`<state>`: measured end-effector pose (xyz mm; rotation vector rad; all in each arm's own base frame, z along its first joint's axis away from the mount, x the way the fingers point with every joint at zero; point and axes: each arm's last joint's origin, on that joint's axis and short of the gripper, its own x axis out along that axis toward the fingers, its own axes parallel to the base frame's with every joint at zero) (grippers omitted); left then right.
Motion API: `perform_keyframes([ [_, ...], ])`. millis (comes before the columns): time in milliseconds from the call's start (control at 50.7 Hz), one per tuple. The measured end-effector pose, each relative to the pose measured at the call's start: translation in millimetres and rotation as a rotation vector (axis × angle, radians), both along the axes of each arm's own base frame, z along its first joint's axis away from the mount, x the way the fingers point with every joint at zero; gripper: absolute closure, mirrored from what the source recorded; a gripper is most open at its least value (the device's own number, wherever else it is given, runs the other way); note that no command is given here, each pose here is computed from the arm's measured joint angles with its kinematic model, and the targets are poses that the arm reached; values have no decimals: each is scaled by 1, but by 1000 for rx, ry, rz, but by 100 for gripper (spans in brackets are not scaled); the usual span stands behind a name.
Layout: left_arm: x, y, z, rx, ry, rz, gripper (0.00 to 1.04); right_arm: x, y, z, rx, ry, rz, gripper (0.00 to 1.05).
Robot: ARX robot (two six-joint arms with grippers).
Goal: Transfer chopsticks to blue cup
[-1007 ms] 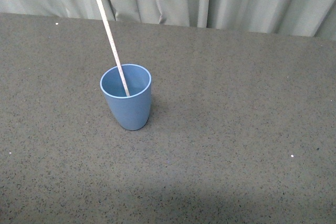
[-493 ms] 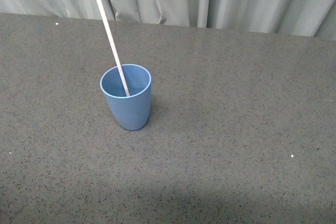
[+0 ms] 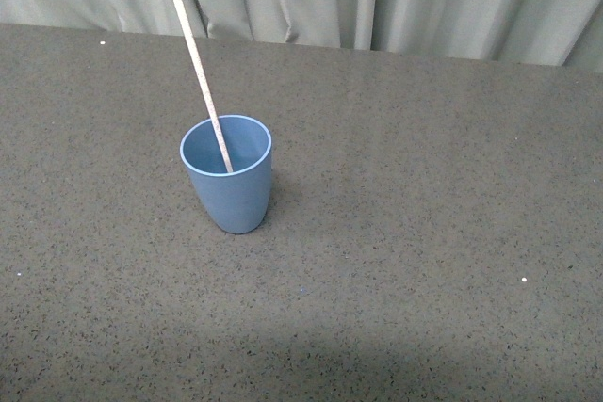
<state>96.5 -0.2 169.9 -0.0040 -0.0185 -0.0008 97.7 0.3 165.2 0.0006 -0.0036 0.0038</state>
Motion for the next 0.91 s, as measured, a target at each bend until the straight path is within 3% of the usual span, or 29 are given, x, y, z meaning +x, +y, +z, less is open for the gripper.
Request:
perform_keyframes([
  [79, 0, 0, 0, 0, 0, 0, 7, 0, 0, 0, -1, 1, 0, 98],
  [237, 0, 0, 0, 0, 0, 0, 7, 0, 0, 0, -1, 1, 0, 63],
  [355, 0, 0, 0, 0, 0, 0, 7, 0, 0, 0, -1, 1, 0, 43],
  [513, 0, 0, 0, 0, 0, 0, 7, 0, 0, 0, -1, 1, 0, 10],
  [908, 0, 0, 0, 0, 0, 0, 7, 0, 0, 0, 0, 1, 0, 9],
])
